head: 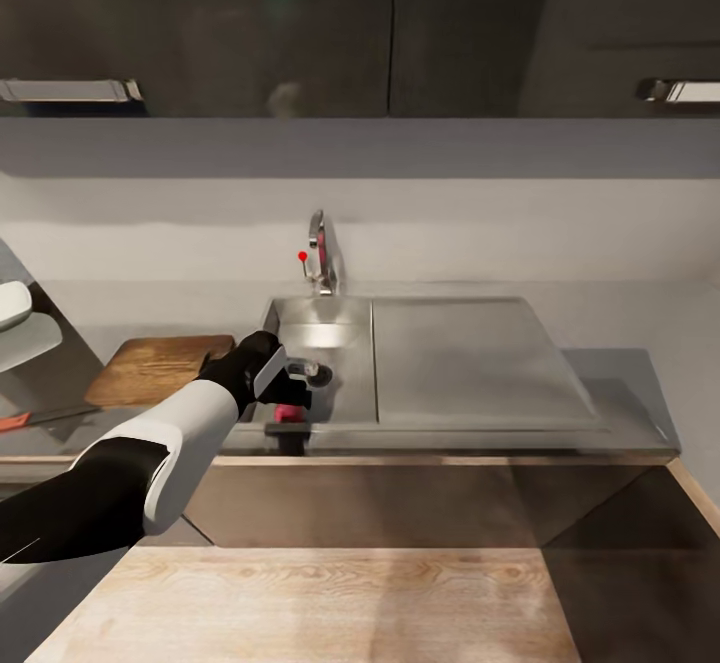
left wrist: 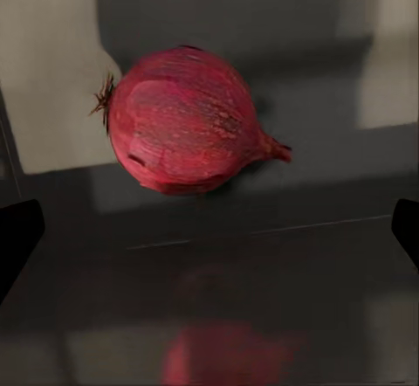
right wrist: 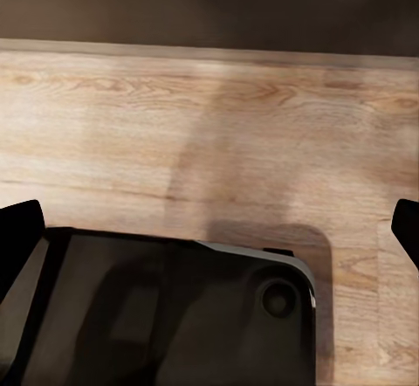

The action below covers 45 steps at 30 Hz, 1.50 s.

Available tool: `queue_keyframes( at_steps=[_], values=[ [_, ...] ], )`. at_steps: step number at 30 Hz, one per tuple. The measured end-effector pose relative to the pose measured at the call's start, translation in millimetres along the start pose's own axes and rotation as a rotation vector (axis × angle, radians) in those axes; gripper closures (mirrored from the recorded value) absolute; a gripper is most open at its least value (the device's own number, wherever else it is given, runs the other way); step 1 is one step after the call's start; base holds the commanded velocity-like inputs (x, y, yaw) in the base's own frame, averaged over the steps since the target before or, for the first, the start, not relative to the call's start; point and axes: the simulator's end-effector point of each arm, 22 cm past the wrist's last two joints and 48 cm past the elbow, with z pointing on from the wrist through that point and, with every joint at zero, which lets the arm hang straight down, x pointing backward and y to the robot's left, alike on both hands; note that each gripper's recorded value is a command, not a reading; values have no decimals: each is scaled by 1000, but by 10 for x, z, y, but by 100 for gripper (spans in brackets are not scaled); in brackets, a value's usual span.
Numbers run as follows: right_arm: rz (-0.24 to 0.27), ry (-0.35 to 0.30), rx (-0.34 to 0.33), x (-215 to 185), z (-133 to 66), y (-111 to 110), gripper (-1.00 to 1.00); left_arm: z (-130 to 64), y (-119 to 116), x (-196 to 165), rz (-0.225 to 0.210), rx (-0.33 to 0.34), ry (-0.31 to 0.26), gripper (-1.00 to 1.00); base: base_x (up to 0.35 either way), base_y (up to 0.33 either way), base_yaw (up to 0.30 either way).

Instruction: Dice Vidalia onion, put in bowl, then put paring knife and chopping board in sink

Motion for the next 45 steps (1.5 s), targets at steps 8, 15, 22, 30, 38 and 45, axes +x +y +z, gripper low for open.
queue_keyframes(
  at_steps=[8,15,22,30,38,45],
  values=[
    [1,9,0,26,-10,2,-100,64,-2,29,0,1,10,-100,14,0,0],
    [2,17,-1,49,-22,4,-100,110,-4,53,0,2,18,-100,172,0,0],
    [3,25,-1,70,-30,5,-100,166,-5,74,0,3,27,-100,127,0,0],
    [4,34,-1,97,-41,8,-100,222,-7,97,-1,5,36,-100,8,0,0],
    [6,43,-2,121,-53,11,-100,281,-9,124,-1,6,45,-100,0,0,0],
    [7,51,-2,143,-61,12,-100,331,-9,147,-1,6,53,-100,0,0,0]
  ],
)
